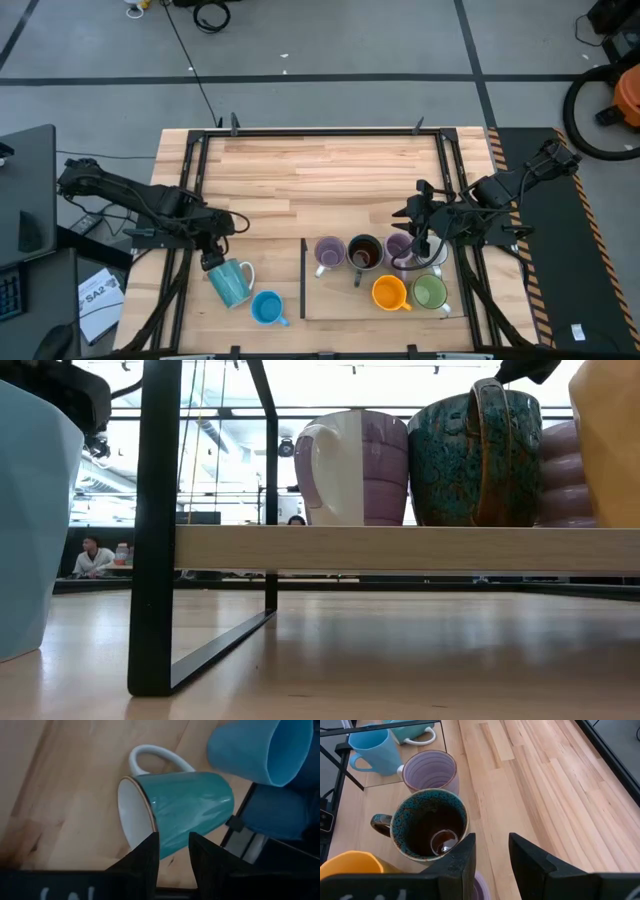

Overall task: Place coffee mugs
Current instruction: Put the light green mug on the shelf aligned with the blue mug

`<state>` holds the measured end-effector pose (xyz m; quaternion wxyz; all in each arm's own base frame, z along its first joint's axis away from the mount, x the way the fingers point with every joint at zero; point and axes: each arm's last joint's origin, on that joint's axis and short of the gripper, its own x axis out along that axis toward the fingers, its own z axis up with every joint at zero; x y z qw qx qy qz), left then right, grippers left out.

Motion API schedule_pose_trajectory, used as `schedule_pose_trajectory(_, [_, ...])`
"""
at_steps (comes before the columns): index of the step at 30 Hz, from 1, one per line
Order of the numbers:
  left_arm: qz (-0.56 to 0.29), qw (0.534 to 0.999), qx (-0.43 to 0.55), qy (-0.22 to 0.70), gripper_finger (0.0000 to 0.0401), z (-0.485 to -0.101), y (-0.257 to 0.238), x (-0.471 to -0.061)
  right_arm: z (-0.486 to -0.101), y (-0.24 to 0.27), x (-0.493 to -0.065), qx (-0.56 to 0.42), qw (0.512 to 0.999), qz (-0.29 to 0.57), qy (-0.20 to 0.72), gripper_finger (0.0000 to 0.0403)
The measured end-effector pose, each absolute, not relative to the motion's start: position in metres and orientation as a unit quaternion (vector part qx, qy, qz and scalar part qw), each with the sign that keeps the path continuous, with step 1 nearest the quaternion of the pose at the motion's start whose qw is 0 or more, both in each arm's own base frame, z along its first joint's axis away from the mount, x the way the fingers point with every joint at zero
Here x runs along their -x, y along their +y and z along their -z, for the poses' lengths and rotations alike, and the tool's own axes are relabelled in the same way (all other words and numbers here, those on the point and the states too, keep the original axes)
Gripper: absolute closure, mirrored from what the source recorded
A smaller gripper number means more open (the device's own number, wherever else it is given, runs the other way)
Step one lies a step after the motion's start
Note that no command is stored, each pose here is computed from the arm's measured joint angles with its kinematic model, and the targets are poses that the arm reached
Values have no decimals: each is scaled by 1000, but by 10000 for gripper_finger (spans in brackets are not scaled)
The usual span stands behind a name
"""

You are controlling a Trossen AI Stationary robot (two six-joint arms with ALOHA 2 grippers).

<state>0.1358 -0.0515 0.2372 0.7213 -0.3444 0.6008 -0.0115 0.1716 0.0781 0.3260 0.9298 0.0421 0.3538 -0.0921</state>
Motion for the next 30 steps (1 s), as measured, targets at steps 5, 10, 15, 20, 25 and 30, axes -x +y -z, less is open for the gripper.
schedule_pose_trajectory(5, [7,714,351,606,289,-224,-52,-135,-326,78,-172,-43,930,92,353,281])
schedule_pose_trajectory(10, [-2,708,359,608,289,-218,-51,-135,-326,78,-172,-43,930,91,353,281])
schedule_pose_trajectory(15, [-2,710,368,601,289,-211,-52,-136,-326,78,-172,-43,930,91,353,281])
schedule_pose_trajectory(20, [-1,709,372,599,289,-205,-52,-136,-326,78,-172,-43,930,91,353,281])
schedule_pose_trajectory(25, [4,713,374,593,289,-206,-53,-138,-326,78,-172,-43,930,91,353,281])
schedule_pose_trajectory(30, [8,717,376,587,289,-207,-53,-139,-326,78,-172,-43,930,91,353,281])
